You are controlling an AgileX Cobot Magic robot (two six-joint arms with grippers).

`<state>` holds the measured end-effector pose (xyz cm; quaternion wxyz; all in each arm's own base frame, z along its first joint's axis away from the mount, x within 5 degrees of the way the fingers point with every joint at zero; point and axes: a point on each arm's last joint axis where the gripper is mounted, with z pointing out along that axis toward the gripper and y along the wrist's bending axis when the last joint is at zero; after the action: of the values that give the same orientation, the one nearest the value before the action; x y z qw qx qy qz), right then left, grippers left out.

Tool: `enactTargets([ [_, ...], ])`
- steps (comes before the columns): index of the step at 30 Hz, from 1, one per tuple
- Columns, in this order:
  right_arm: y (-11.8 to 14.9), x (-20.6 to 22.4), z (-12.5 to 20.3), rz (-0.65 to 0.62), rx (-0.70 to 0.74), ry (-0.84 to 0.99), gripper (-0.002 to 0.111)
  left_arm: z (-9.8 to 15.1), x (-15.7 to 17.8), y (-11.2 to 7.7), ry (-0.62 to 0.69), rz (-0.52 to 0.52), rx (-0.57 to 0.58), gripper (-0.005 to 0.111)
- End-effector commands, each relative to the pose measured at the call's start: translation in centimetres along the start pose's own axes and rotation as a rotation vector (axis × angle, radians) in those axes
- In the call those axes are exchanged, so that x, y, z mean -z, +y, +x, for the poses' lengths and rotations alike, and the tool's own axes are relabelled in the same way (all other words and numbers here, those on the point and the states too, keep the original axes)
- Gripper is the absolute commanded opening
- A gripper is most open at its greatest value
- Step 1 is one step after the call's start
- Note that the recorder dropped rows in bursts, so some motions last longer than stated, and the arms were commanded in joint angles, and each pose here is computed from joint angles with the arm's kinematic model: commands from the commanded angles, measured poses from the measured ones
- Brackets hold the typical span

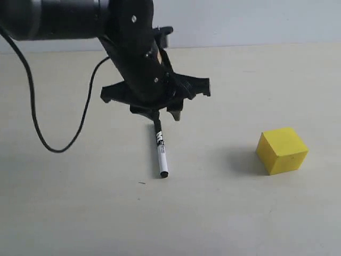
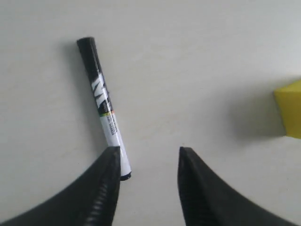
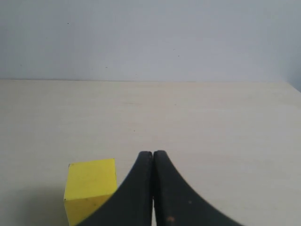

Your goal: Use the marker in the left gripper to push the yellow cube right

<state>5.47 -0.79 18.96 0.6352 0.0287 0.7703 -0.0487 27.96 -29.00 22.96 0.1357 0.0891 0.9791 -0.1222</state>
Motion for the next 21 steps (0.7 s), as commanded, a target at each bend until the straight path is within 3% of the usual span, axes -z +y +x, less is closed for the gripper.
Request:
enactTargets([
  [1, 0.0, 0.0, 0.0, -0.005, -0.003, -0.014, 0.0, 1.4, 4.7, -0.3, -0.075, 0.052, -0.155, 0.029],
  [2, 0.0, 0.0, 0.0, -0.005, -0.003, -0.014, 0.0, 2.0, 5.4, -0.4, -0.097, 0.071, -0.168, 0.021],
  [3, 0.0, 0.0, 0.0, -0.005, -0.003, -0.014, 0.0, 3.1, 6.8, -0.3, -0.156, 0.098, -0.201, 0.003],
  [4, 0.0, 0.0, 0.0, -0.005, -0.003, -0.014, 0.0, 3.6, 7.4, -0.1, -0.177, 0.113, -0.211, 0.0],
  [10, 0.0, 0.0, 0.0, -0.005, -0.003, -0.014, 0.0, 8.2, 11.9, 3.5, -0.311, 0.182, -0.253, 0.0],
  [15, 0.0, 0.0, 0.0, -0.005, -0.003, -0.014, 0.0, 12.3, 15.5, 8.4, -0.343, 0.055, -0.326, 0.0],
  [21, 0.0, 0.0, 0.0, -0.005, -0.003, -0.014, 0.0, 15.7, 19.1, 11.5, -0.346, 0.037, -0.297, 0.0],
])
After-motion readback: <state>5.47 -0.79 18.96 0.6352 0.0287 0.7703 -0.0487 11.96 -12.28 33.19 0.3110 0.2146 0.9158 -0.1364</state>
